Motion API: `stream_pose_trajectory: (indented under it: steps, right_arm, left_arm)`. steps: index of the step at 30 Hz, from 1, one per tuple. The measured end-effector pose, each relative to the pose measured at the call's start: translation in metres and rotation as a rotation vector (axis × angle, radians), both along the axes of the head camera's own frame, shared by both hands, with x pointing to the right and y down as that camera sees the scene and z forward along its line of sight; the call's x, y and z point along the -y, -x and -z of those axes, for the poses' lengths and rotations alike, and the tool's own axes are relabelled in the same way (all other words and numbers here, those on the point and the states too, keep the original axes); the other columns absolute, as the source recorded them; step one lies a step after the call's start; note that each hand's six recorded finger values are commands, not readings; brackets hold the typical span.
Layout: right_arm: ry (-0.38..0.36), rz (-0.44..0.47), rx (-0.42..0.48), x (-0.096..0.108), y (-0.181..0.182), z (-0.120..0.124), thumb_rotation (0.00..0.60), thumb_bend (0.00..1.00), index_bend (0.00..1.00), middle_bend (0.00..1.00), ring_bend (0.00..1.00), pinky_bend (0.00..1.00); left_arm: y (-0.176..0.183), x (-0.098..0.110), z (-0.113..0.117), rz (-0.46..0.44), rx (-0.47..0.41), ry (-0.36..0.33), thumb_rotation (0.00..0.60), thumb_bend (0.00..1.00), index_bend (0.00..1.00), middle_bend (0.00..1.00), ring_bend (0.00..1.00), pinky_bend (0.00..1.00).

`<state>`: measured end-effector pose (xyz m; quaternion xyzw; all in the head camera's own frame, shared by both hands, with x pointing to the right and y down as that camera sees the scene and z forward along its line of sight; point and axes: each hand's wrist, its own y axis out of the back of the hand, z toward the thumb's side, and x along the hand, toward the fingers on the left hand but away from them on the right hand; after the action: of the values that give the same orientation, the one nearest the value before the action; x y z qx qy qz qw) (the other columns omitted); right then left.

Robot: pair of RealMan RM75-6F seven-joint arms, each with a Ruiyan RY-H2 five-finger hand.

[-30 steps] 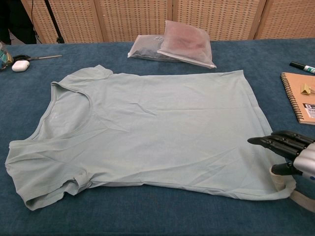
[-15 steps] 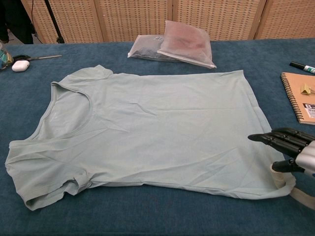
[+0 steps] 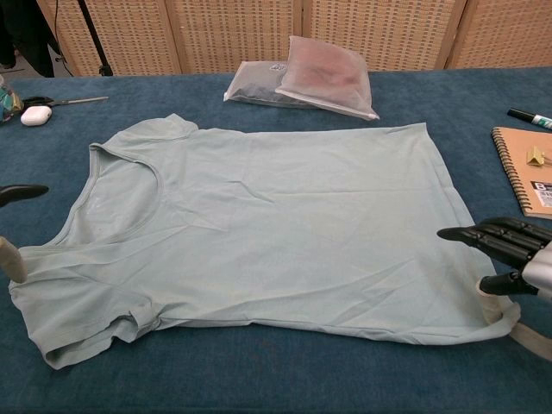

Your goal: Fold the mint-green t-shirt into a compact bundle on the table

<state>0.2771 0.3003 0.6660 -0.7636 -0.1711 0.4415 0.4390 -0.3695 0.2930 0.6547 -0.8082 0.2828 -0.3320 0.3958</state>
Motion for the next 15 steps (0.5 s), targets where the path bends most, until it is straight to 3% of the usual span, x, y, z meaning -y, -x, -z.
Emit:
stream_pose_trajectory:
  steps: [15]
  right_arm:
    - [0.003, -0.007, -0.006, 0.002, -0.001, 0.0, 0.6, 0.67, 0.57, 0.0, 0.0, 0.0]
  left_arm:
    - [-0.017, -0.012, -0.027, -0.048, -0.007, 0.055, 0.6, 0.22, 0.54, 0.0, 0.0, 0.0]
